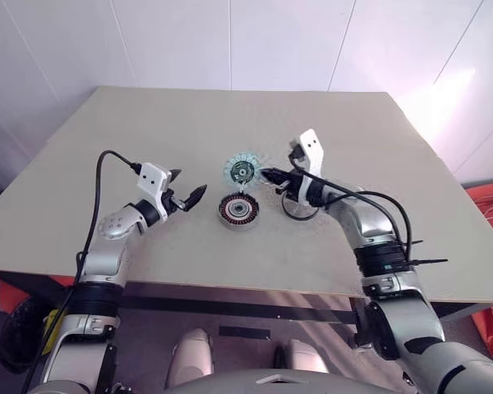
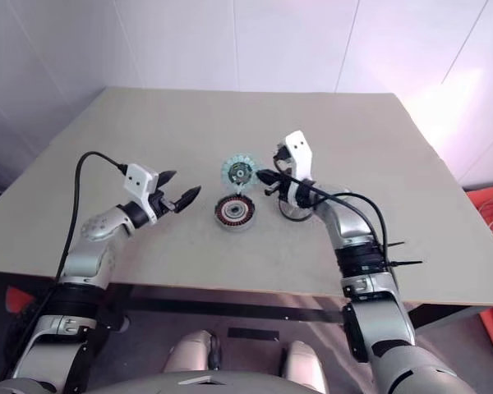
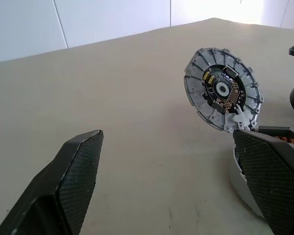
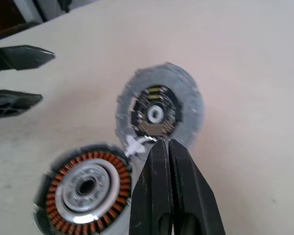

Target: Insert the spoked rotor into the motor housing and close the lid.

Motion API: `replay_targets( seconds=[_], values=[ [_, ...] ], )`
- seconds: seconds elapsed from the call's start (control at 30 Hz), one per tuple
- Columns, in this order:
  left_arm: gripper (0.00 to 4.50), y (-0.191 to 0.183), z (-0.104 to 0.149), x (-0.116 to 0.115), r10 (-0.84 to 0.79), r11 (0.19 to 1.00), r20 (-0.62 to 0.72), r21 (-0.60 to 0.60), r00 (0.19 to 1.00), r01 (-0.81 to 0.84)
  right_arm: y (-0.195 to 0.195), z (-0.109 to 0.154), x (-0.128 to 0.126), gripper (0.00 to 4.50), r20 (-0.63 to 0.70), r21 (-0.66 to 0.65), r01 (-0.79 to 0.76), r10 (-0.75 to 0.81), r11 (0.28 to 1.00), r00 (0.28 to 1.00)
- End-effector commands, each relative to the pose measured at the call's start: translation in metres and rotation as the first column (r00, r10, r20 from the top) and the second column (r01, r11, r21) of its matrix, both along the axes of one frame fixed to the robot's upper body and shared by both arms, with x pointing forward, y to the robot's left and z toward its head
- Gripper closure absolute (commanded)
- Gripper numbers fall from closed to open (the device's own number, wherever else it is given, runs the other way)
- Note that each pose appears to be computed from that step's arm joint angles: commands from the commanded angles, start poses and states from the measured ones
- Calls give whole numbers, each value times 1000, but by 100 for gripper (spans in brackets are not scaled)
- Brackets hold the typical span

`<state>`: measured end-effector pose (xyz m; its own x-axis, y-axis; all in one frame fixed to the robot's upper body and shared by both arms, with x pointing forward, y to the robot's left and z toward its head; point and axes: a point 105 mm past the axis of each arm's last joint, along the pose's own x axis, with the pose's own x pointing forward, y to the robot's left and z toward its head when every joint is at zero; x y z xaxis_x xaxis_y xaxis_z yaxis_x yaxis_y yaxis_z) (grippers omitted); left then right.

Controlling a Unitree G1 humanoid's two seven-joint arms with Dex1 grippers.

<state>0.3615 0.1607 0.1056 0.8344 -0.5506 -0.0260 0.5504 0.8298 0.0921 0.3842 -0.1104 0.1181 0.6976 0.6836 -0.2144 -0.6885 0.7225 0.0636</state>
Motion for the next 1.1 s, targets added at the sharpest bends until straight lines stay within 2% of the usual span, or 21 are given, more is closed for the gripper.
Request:
replay_targets(
  seconds=[0.03,0.1,0.23,0.33,0.43,0.6,0.73,0.8,0.97,1.1],
  values=[
    [0,0,10,1,0,1000,41,-6,999,0,-26,18,-1,407,57,-21,62,-60,998,997],
    [0,-2,9,2,-5,1000,38,-8,999,5,-45,20,0,356,61,-49,115,-112,992,992],
    [0,-6,8,3,-14,1000,35,-12,999,15,-83,23,6,216,90,-101,262,-253,960,963],
    [0,-7,7,3,-20,1000,32,-13,999,21,-112,27,8,113,41,-52,354,-352,934,935],
    [0,-8,6,3,-24,1000,31,-13,999,24,-125,21,0,113,-53,-9,378,-378,926,924],
    [0,-7,6,2,-27,1000,30,-10,999,27,-125,1,-18,113,-239,81,393,-364,916,900],
    [0,-6,6,2,-29,1000,29,-6,999,29,-118,-3,-24,113,-407,264,444,-319,856,856],
    [0,-6,7,2,-29,1000,30,-4,999,29,-117,-7,-26,113,-469,305,475,-304,826,829],
    [0,-5,8,2,-27,1000,33,0,999,27,-115,-20,-30,113,-578,376,538,-263,755,772],
    [0,-4,8,1,-27,1000,34,9,999,27,-103,-31,-36,113,-614,374,539,-234,755,754]
  ],
)
